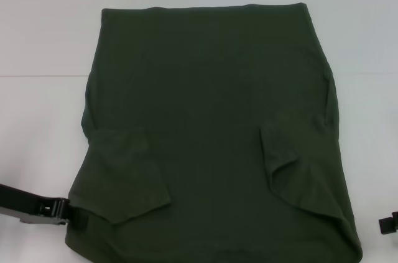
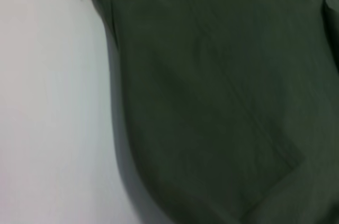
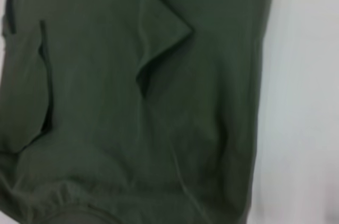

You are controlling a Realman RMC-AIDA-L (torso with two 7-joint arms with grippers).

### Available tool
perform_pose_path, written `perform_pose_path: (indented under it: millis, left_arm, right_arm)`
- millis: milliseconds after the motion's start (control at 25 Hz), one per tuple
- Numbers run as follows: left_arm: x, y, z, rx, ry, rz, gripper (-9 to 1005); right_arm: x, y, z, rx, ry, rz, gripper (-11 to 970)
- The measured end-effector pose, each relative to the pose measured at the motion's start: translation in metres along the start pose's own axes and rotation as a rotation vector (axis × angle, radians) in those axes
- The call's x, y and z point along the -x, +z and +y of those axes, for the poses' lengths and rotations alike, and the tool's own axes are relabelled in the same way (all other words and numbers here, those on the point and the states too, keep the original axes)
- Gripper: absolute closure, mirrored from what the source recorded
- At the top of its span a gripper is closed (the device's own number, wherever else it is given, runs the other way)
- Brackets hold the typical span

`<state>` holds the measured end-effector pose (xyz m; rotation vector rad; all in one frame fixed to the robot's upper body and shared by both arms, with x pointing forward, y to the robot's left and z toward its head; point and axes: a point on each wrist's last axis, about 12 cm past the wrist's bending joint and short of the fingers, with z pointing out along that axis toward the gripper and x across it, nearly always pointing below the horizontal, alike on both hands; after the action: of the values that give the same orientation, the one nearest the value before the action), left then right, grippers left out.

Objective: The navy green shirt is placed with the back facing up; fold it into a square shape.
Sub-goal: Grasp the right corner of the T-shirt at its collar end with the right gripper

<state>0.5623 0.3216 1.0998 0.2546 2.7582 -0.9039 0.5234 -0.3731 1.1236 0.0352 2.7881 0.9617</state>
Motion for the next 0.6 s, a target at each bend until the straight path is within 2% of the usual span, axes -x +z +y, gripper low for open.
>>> perform_pose_path:
  millis: [600]
  left_arm:
    - [0.000, 0.000, 0.000, -0.002, 0.009, -0.001, 968]
  right_arm:
    - [0.004, 0.041, 0.010, -0.001, -0.031, 0.039, 94]
